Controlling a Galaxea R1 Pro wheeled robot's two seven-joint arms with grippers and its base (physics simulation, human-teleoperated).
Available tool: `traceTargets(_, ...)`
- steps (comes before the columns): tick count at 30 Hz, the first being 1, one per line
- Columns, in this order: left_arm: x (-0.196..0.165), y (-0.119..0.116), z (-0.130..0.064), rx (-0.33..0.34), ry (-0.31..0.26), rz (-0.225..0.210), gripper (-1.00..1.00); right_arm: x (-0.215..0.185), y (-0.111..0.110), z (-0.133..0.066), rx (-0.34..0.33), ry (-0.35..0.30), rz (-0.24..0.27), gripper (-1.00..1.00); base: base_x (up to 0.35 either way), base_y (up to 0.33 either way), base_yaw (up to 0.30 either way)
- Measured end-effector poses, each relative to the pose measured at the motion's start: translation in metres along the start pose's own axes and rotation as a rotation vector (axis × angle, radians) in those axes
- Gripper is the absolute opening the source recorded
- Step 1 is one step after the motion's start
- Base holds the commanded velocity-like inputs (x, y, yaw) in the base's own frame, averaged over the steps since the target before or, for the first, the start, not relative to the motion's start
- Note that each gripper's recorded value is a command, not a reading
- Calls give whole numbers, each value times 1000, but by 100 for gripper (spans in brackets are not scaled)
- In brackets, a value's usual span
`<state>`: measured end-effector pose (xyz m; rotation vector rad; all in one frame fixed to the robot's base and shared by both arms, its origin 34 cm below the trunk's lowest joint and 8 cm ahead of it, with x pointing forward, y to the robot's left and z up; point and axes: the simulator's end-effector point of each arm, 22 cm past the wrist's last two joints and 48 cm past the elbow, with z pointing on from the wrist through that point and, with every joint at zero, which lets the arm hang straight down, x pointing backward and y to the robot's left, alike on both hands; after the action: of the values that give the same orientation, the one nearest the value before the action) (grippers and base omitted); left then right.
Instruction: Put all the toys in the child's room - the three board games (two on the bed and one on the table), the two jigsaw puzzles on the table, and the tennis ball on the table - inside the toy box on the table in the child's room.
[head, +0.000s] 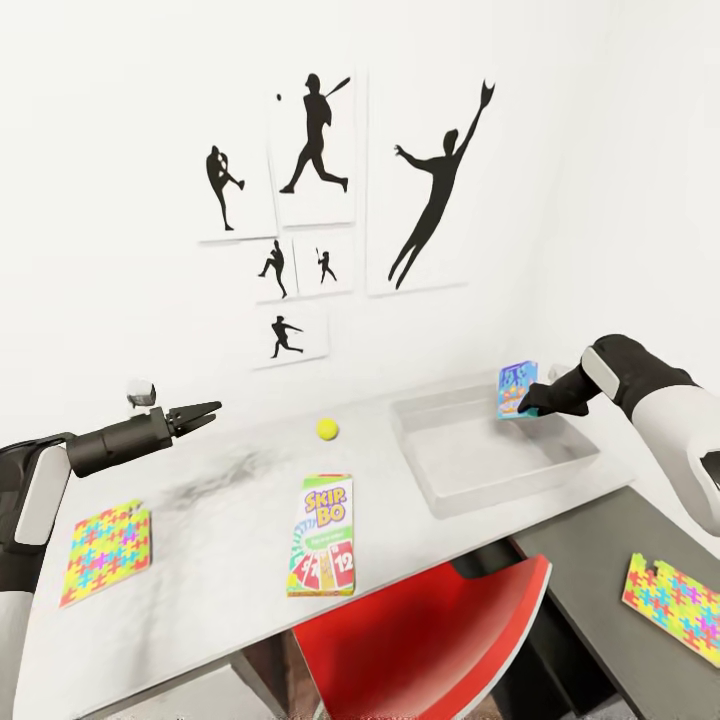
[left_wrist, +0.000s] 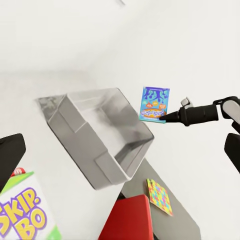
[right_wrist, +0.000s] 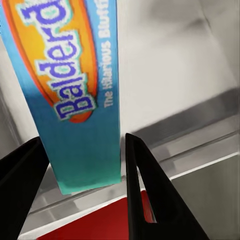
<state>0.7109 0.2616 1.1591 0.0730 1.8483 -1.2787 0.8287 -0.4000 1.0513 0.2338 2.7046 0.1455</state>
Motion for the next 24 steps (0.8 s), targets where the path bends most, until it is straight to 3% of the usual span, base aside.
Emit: traceTargets(24,9,10,1,-16,19,-32,100,22,-8,21,22,69,8,-100,0,0,0)
